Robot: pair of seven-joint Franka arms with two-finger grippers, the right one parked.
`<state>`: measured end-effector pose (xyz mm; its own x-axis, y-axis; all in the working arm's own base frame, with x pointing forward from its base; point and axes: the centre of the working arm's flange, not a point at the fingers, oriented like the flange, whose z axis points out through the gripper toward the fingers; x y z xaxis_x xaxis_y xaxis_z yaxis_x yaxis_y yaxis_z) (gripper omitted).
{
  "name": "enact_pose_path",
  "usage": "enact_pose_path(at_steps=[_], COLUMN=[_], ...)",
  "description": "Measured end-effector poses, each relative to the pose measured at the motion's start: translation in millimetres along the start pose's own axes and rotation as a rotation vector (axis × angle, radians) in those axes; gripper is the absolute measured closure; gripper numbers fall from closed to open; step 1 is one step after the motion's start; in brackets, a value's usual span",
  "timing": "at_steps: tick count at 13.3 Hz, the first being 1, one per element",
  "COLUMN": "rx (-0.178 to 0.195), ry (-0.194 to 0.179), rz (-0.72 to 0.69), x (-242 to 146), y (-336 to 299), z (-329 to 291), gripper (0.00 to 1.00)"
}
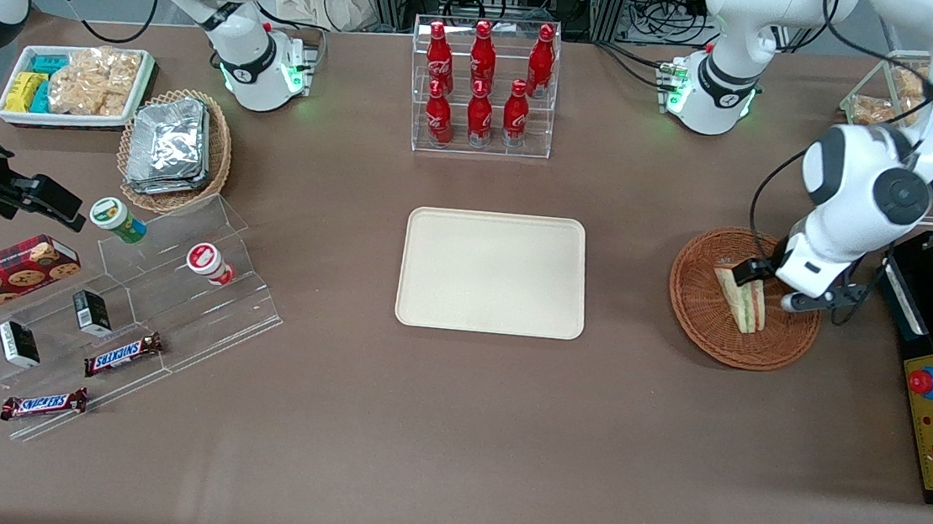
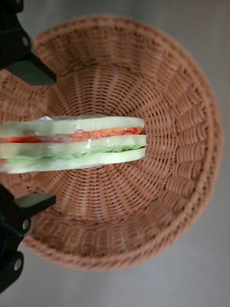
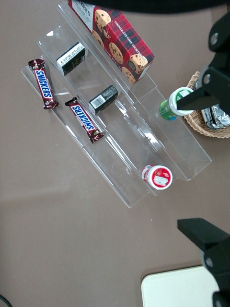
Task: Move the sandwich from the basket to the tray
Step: 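Close the left gripper on the sandwich's crust edge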
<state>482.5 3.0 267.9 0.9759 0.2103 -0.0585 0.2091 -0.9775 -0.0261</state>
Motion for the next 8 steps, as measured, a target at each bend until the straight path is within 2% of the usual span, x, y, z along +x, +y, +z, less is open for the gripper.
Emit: enact_pose_path(at_steps=[3, 4, 7, 8], rx=[0.009, 0.01, 0.009, 0.008], ry=[-0.029, -0.032, -0.029, -0.027], rz=[0.001, 0.001, 0.001, 0.001], x=[1, 1, 1, 2], y=[1, 1, 1, 1], z=[33, 36, 35, 33], gripper=[0.04, 0.13, 0.48, 0.56])
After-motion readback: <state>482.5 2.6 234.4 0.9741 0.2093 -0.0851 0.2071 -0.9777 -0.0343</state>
